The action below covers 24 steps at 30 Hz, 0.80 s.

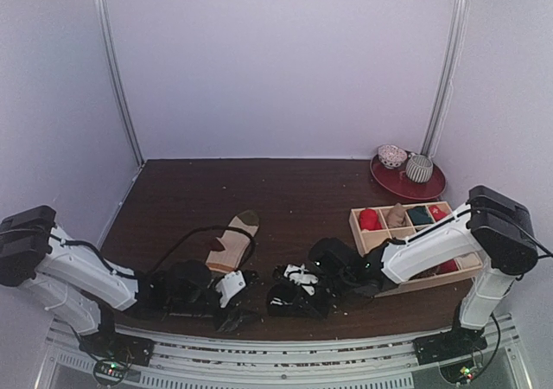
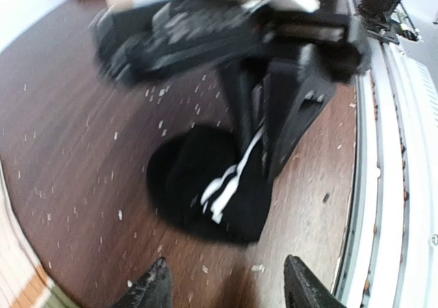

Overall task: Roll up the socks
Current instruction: Roll the sock at the center of the board.

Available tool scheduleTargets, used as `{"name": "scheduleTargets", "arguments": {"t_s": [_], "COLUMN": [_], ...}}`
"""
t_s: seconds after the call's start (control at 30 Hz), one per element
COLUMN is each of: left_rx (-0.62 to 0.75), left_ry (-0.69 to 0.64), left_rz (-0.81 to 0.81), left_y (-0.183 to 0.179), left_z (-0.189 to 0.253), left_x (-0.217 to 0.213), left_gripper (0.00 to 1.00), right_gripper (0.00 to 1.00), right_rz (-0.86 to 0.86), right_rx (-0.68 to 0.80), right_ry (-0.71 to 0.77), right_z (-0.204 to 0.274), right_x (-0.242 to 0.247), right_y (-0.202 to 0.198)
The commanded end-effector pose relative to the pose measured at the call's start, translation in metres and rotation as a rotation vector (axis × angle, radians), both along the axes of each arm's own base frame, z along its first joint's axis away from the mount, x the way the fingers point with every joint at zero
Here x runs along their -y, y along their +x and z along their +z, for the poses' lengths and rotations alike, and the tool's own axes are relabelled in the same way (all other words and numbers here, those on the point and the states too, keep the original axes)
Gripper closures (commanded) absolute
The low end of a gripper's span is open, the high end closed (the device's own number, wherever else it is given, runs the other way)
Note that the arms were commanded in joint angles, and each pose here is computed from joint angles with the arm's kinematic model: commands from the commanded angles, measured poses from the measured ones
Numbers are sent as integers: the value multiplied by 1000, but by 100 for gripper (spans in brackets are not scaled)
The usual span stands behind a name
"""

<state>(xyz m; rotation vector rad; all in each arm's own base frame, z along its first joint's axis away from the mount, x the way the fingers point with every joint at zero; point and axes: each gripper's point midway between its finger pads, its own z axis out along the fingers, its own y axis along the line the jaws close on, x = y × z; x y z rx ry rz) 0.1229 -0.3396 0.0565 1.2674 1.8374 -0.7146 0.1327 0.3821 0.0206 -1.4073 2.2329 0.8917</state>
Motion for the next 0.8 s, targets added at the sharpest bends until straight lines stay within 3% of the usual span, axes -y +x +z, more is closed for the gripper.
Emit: {"name": "scheduleTargets", "arguments": {"t_s": [0.0, 0.27, 0.57, 0.67, 0.77], "left_rx": [203, 207, 120, 111, 110], "left_ry": [-94, -63, 22, 38, 53], "left_rz": [-64, -215, -188, -131, -88], "left_y": [8, -5, -13, -9, -4], "left_z": [28, 11, -22, -26, -28], "left_x": [26, 65, 50, 37, 28], "left_gripper": [45, 46, 52, 58, 72], "right_gripper": [88, 88, 88, 88, 88], "right_rz": [22, 24, -17, -18, -17], "right_rx": [-234, -312, -307, -307, -315], "right_ry": [-209, -281, -271, -271, -276], "right_z": [-45, -54, -53, -54, -57], "right_x": [38, 42, 46, 47, 47], "right_y": [-31, -31, -22, -21, -21]}}
